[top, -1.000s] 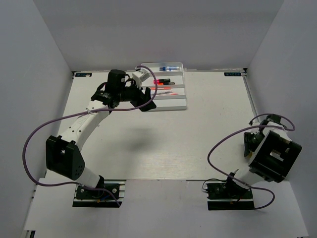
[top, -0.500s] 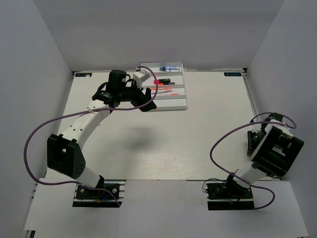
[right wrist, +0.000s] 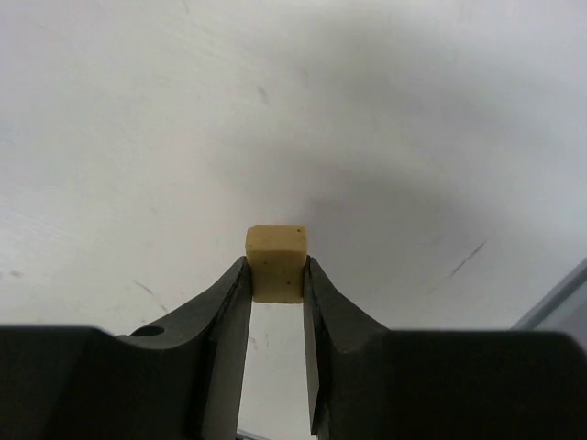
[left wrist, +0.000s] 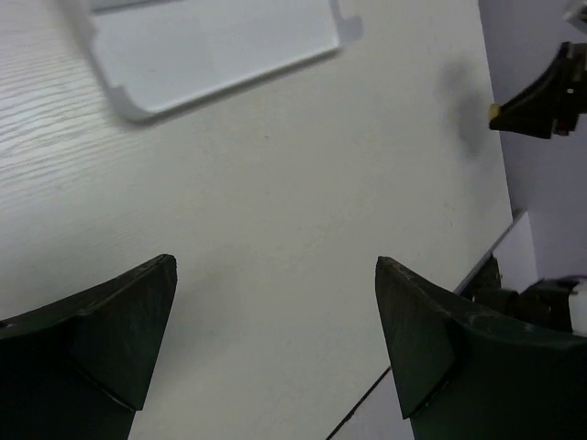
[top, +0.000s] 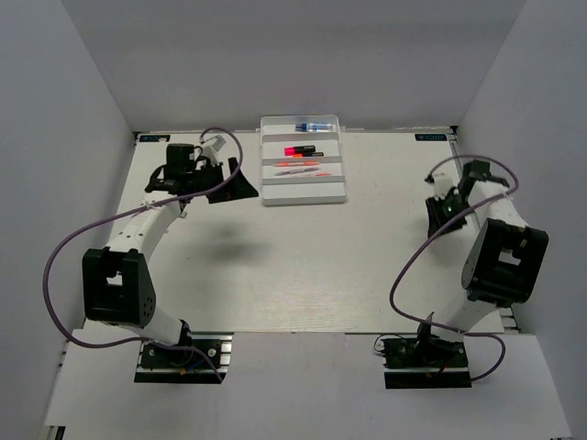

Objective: Sort the stationery into containers
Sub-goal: Pick up the stationery from the corner of the board, then place the stationery in the storage box.

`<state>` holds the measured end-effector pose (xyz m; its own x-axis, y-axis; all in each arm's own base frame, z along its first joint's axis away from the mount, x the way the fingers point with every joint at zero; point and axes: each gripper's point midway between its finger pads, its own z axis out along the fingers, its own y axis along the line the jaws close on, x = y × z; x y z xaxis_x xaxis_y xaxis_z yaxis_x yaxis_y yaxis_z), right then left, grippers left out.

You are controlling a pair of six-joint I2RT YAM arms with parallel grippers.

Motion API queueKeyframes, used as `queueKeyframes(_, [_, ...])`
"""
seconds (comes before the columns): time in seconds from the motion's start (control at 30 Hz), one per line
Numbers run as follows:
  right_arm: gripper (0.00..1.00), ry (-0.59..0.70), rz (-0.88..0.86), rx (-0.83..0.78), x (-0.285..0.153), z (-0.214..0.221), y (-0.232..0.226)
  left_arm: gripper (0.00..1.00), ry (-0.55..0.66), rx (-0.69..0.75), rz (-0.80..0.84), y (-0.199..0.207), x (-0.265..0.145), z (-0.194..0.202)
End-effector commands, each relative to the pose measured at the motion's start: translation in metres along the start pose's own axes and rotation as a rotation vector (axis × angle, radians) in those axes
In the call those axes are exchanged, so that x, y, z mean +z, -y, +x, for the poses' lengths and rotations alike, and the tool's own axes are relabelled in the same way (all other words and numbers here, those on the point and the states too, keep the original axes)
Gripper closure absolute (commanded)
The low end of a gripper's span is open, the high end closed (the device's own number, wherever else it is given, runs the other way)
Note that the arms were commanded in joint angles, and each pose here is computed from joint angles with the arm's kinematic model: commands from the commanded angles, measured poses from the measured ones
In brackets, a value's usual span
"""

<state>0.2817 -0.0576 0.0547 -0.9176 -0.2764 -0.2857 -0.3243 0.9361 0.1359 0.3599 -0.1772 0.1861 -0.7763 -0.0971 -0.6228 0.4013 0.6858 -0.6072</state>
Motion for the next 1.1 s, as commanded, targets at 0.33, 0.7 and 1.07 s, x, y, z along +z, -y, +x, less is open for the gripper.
queueKeyframes(0.33, [1.00, 0.286, -0.064, -0.659, -0.006, -0.282, -0.157, 0.02, 0.118, -0.159, -0.247, -0.071, -0.059, -0.027])
queueKeyframes(0.7, [1.00, 0.332, -0.095, -0.765, 0.068, -0.305, -0.237, 0.03, 0.084, -0.259, -0.183, -0.091, -0.065, -0.012])
queueKeyframes(1.07, [0.96, 0.286, -0.097, -0.745, 0.105, -0.296, -0.241, 0.03, 0.077, -0.253, -0.156, -0.089, -0.063, -0.012])
